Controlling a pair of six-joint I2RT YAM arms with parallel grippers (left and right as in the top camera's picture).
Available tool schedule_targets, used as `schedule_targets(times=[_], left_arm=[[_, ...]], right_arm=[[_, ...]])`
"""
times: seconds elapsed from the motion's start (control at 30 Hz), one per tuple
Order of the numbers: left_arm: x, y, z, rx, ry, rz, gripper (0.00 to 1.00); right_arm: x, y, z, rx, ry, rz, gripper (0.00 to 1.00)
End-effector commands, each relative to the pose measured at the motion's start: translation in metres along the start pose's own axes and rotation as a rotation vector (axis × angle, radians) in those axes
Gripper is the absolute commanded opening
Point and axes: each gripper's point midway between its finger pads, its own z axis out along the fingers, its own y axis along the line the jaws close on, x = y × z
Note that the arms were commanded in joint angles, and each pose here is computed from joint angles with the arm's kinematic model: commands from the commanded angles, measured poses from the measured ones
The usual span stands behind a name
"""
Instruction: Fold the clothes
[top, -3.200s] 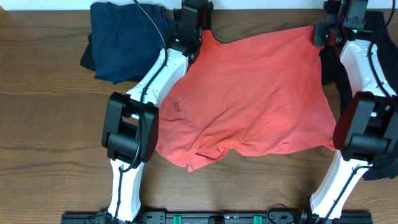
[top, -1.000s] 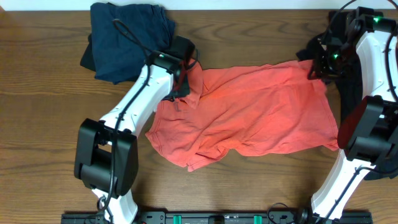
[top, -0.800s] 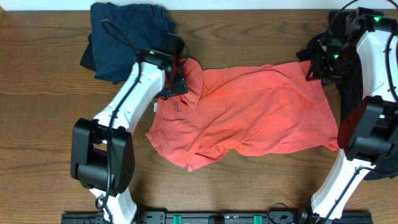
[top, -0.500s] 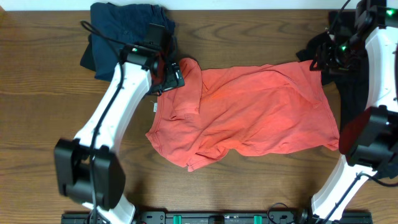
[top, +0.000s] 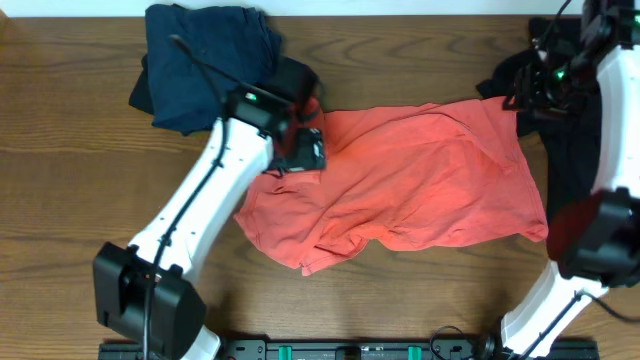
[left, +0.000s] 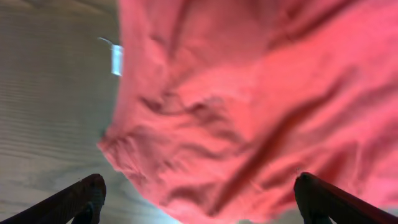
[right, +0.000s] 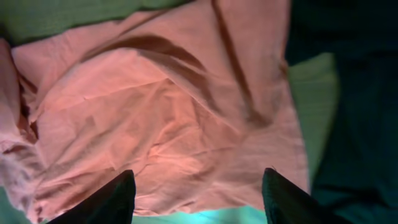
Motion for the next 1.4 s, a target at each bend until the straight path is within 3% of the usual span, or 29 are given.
schedule_targets(times=[0.0, 0.1, 0.27, 0.4, 0.6, 0.73, 0.9, 1.03, 1.17, 1.37], left_arm=[[0.003, 0.001, -0.033, 0.048, -0.07, -0.052, 0.98], [0.016, -0.011, -0.041, 0.106, -0.05, -0.091, 0.98], [0.036, -0.011, -0.015, -0.009, -0.038, -0.06, 0.98], [0.072, -0.004, 0.015, -0.077, 0.05, -0.134, 0.98], [0.124, -0.001, 0.044, -0.159, 0.143, -0.069, 0.98], [0.156, -0.014, 0.058, -0.164, 0.156, 0.054, 0.99], [0.188, -0.015, 0.079, -0.18, 0.166, 0.138, 0.9], [0.195, -0.007, 0.091, -0.194, 0.165, 0.069, 0.89], [0.2, 0.002, 0.098, -0.214, 0.171, 0.018, 0.8], [0.213, 0.009, 0.112, -0.204, 0.2, 0.017, 0.48]], right_arm=[[0.011, 0.004, -0.073, 0.104, -0.169, 0.021, 0.66], [0.034, 0.003, -0.104, 0.146, -0.209, 0.045, 0.69], [0.067, 0.008, -0.119, 0.147, -0.208, 0.044, 0.72], [0.074, 0.006, -0.092, 0.124, -0.194, 0.049, 0.73], [0.073, 0.024, -0.021, -0.063, -0.166, 0.036, 0.71], [0.078, 0.027, 0.017, -0.122, -0.143, 0.033, 0.68], [0.086, 0.026, 0.033, -0.134, -0.119, 0.028, 0.63], [0.085, 0.026, 0.033, -0.135, -0.126, 0.016, 0.59], [0.083, 0.026, 0.033, -0.135, -0.131, 0.014, 0.55], [0.082, 0.027, 0.033, -0.136, -0.136, 0.013, 0.5]])
